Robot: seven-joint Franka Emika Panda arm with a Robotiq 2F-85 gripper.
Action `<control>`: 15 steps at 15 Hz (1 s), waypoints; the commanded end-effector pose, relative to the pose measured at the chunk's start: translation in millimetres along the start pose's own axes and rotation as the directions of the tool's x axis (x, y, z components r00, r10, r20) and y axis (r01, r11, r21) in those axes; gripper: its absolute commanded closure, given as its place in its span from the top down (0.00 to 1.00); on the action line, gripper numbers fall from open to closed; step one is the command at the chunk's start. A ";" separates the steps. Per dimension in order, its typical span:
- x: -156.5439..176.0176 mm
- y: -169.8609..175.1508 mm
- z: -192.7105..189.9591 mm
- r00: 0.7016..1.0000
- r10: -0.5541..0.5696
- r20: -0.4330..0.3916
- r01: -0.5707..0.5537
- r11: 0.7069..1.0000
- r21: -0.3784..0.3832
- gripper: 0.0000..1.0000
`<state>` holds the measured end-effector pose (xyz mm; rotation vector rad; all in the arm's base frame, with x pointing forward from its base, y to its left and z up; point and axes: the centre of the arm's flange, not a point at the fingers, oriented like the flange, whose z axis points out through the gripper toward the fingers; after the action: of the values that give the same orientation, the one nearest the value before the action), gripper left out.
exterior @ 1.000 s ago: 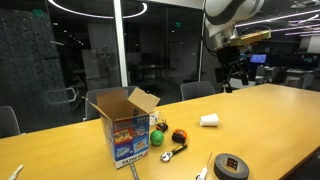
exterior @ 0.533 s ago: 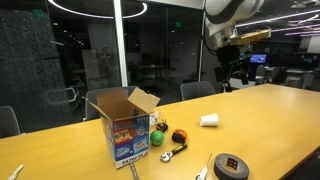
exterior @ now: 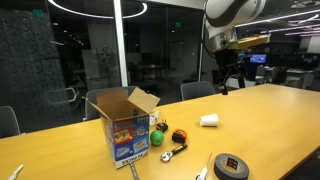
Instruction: Put the black tape in the box
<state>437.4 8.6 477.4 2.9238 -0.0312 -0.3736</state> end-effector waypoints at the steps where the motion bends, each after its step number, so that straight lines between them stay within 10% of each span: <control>1: -5.1 -12.3 13.7 0.996 0.070 -0.050 -0.065 0.994 0.087 1.00; 8: 6.9 -34.1 82.7 0.977 0.212 -0.003 -0.204 0.942 0.265 1.00; 15: 46.6 -21.6 147.3 0.957 0.291 0.020 -0.284 0.915 0.287 1.00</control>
<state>429.5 13.0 345.4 3.1428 -0.4537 -0.3098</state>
